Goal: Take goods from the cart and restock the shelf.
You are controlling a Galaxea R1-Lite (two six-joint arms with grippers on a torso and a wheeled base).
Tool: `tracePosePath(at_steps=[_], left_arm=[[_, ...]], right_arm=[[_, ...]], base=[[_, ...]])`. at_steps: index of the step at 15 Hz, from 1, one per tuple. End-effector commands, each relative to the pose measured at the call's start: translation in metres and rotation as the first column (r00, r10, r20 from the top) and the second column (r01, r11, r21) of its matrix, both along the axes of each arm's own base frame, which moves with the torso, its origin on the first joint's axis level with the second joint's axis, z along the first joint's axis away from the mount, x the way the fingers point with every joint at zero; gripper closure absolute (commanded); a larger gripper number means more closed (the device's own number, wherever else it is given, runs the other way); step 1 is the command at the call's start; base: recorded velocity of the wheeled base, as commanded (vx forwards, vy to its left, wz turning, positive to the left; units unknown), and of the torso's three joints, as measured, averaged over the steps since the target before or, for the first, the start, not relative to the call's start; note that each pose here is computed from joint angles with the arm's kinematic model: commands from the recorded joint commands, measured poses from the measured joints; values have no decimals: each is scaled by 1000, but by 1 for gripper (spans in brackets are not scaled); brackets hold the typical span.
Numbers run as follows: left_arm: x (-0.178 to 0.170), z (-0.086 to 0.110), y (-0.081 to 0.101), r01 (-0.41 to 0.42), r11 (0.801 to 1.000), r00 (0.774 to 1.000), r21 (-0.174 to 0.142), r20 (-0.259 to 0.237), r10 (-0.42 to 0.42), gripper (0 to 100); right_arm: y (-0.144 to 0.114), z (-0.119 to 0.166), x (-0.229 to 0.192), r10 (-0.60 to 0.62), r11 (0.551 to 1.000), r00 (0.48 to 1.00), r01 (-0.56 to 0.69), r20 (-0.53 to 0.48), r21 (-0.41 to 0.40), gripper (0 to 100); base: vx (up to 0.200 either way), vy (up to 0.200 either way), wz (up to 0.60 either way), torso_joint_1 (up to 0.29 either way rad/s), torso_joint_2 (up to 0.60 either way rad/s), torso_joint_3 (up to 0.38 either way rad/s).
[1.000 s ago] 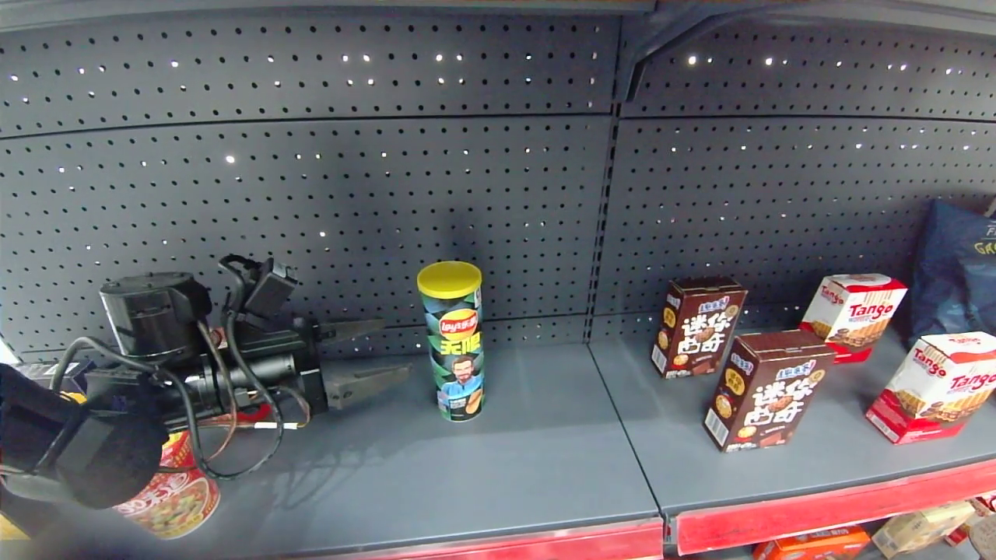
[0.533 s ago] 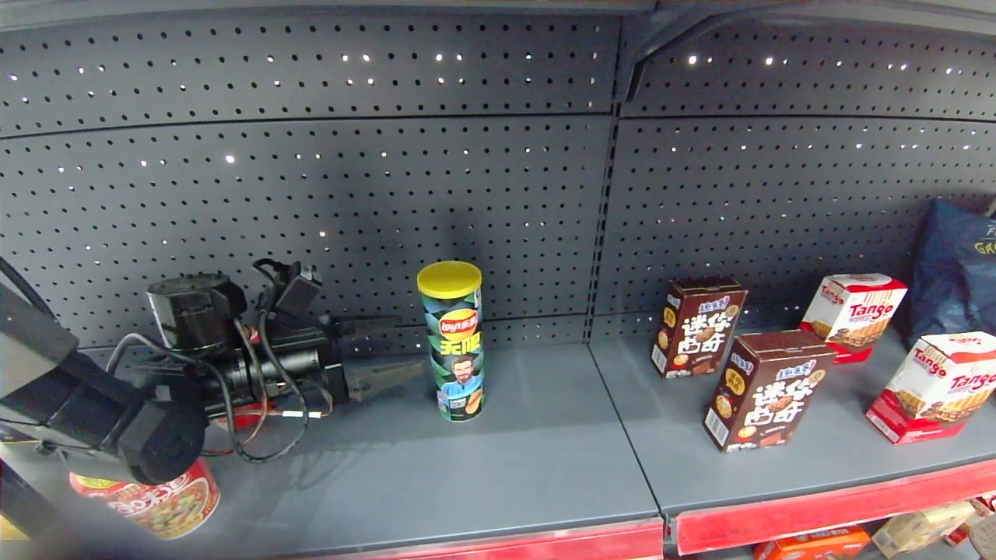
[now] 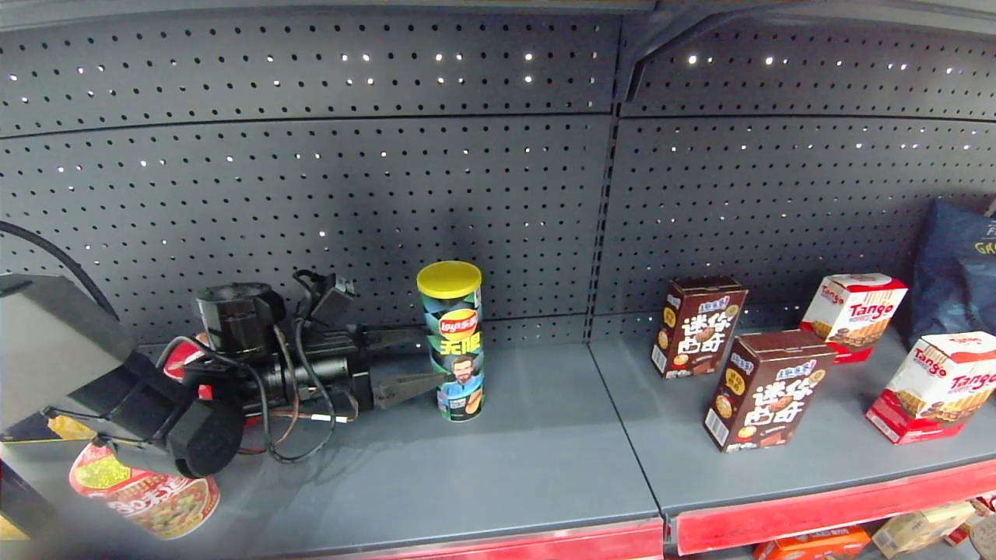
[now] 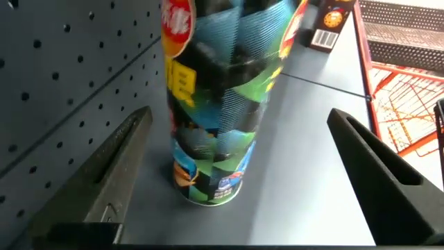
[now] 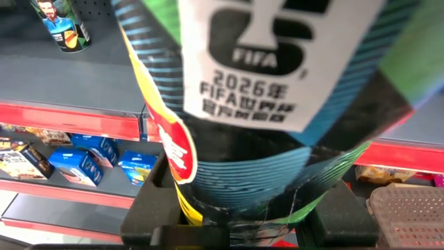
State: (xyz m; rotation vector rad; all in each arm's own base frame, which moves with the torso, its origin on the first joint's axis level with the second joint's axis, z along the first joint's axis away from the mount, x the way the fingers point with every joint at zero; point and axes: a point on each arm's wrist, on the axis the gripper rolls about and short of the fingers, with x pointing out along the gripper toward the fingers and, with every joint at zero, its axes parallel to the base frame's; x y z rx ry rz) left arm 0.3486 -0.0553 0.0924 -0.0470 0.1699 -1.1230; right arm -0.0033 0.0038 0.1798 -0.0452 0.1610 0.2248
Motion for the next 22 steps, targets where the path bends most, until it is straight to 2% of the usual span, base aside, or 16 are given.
tracePosePath(at_steps=[1, 12, 21, 22], left_arm=[[6, -8, -3, 7, 1000, 1000, 1, -13, -7, 0], [30, -32, -24, 50, 999, 998, 4, -33, -49, 0], [40, -32, -32, 53, 999, 999, 3, -16, -53, 0], [40, -32, -34, 51, 999, 999, 5, -15, -51, 100]], right_arm=[[0, -1, -2, -1, 1000, 1000, 1, 7, 1, 100], [0, -1, -2, -3, 1000, 1000, 3, 9, 1, 100], [0, -2, -3, -4, 1000, 1000, 4, 7, 10, 100], [0, -2, -3, -4, 1000, 1000, 4, 5, 10, 100]], base=[[0, 0, 0, 0, 0, 0], [0, 0, 0, 0, 0, 0], [0, 0, 0, 0, 0, 0], [0, 0, 0, 0, 0, 0]])
